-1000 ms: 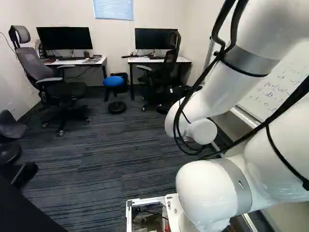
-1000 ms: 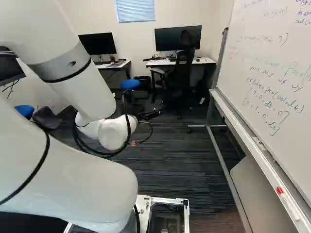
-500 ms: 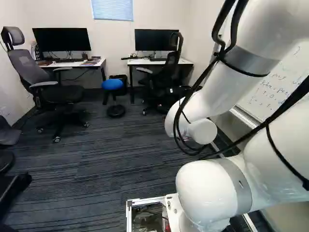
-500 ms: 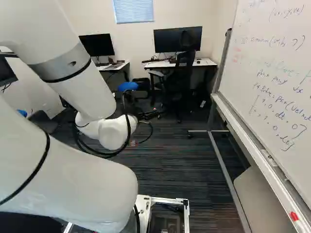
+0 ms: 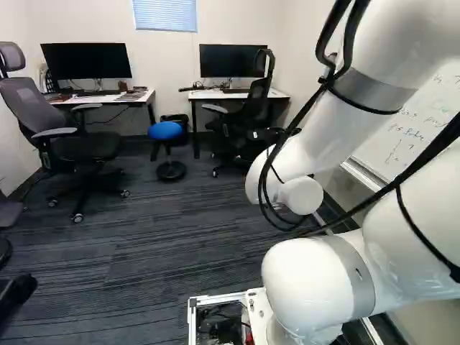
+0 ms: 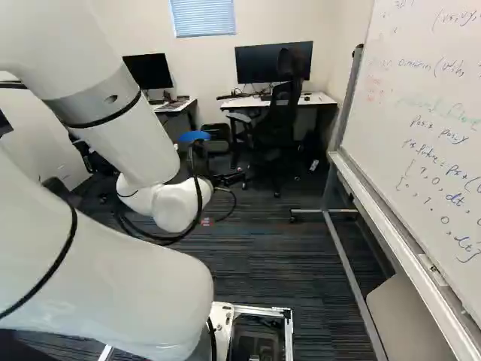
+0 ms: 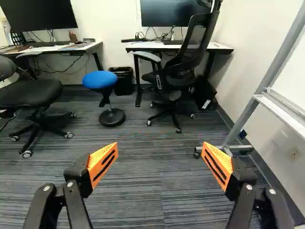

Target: Open the door and move inside

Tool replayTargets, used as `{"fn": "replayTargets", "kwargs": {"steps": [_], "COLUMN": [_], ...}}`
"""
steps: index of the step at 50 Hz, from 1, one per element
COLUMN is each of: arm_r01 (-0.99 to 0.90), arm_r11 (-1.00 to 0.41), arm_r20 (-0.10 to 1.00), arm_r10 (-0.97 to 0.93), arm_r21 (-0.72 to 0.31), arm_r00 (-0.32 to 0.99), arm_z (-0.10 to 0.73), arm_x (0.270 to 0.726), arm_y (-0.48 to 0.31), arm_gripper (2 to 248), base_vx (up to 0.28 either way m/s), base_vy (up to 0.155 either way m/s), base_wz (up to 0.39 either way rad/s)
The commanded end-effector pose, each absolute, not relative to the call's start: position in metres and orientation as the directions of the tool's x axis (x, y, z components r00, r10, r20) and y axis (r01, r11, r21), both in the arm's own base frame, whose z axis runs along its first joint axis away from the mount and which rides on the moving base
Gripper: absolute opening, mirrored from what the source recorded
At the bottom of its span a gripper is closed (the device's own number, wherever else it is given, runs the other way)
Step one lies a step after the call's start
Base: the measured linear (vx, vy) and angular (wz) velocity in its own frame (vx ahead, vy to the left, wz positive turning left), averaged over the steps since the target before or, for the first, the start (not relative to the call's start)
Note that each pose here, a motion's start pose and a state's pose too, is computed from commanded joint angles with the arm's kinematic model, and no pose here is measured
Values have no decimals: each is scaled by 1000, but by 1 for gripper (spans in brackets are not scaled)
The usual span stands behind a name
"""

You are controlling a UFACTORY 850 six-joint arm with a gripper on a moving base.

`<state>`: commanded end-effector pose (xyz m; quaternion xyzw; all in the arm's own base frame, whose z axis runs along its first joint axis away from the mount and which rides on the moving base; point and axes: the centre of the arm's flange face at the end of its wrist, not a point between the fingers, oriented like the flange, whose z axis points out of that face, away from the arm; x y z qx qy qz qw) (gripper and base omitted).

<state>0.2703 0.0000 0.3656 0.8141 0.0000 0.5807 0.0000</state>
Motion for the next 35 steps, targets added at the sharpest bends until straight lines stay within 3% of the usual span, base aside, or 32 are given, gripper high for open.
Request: {"fn": "replayTargets", "kwargs": {"steps": [35], "arm_r01": [0], "arm_r11": [-1000], "arm_r20": [946], "arm_r10": [0], "arm_r21": [0], "arm_r00": [326], "arm_z": [366], "arm_x": [270], "arm_y": [0], "arm_gripper": [247], "base_vx": [172], "base_vy": [0], "base_wz": [-14]}}
